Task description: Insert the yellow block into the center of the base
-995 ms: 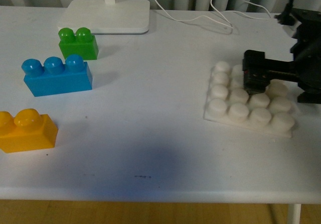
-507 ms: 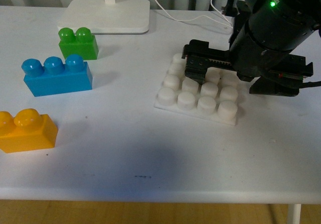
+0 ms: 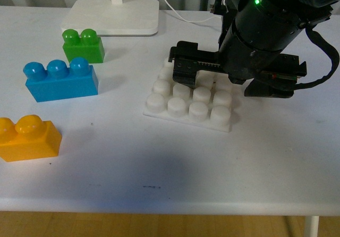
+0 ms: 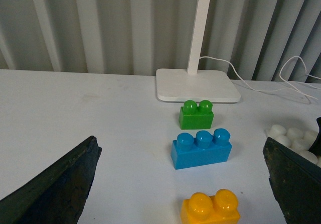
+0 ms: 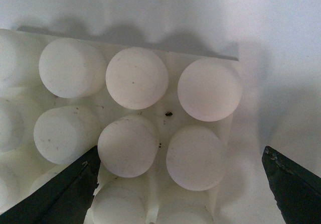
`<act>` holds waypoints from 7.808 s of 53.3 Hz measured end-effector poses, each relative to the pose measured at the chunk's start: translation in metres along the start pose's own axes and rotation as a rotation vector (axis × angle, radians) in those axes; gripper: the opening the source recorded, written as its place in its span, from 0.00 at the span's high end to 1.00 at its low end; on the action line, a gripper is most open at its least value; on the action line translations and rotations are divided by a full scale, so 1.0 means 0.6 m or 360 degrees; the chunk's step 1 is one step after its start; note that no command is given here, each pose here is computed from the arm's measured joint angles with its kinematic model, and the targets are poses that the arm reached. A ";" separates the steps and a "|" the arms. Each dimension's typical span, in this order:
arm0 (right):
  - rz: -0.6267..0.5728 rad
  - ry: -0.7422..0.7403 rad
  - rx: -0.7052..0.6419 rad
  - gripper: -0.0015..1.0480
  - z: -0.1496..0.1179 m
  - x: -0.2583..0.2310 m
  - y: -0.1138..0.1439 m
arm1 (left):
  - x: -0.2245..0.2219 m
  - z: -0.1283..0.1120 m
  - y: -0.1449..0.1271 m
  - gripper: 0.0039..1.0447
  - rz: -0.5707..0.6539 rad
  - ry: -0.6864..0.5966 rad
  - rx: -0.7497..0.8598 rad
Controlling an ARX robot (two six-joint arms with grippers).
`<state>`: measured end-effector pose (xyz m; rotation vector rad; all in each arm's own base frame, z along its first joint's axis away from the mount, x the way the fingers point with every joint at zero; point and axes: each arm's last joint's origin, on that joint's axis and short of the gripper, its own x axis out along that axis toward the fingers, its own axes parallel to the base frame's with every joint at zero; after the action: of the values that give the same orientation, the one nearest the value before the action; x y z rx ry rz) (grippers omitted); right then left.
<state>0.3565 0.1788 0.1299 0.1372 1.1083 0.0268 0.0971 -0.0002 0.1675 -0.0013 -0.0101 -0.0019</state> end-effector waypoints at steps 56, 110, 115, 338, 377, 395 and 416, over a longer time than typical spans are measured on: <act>0.0272 -0.1161 0.0009 0.09 -0.093 -0.358 -0.257 | 0.000 0.000 0.000 0.06 0.0000 0.0000 -0.0001; -0.0043 -0.1758 -0.0212 0.99 -0.271 -0.289 -0.302 | 0.000 0.000 0.000 0.06 0.0001 0.0000 0.0000; -0.0043 -0.1757 -0.0212 0.99 -0.278 -0.285 -0.303 | 0.000 0.000 0.000 0.06 0.0001 0.0000 0.0000; -0.0045 -0.1769 -0.0216 0.09 -0.331 -0.272 -0.309 | 0.318 -0.036 -0.054 0.70 -0.1890 0.1325 0.1775; -0.0045 -0.1769 -0.0216 0.09 -0.331 -0.272 -0.309 | 0.449 0.076 -0.193 0.70 -0.1896 0.0869 0.1924; -0.0045 -0.1769 -0.0216 0.09 -0.331 -0.272 -0.309 | 0.474 0.054 -0.324 0.70 -0.2105 0.0777 0.1924; -0.0044 -0.1769 -0.0216 0.09 -0.331 -0.272 -0.309 | 0.493 0.031 -0.347 0.70 -0.2159 0.0818 0.1913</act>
<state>0.0976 -0.0003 0.1654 0.0009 -0.0029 -0.0019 0.3924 -0.2091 0.1891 1.2077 0.5048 -1.3517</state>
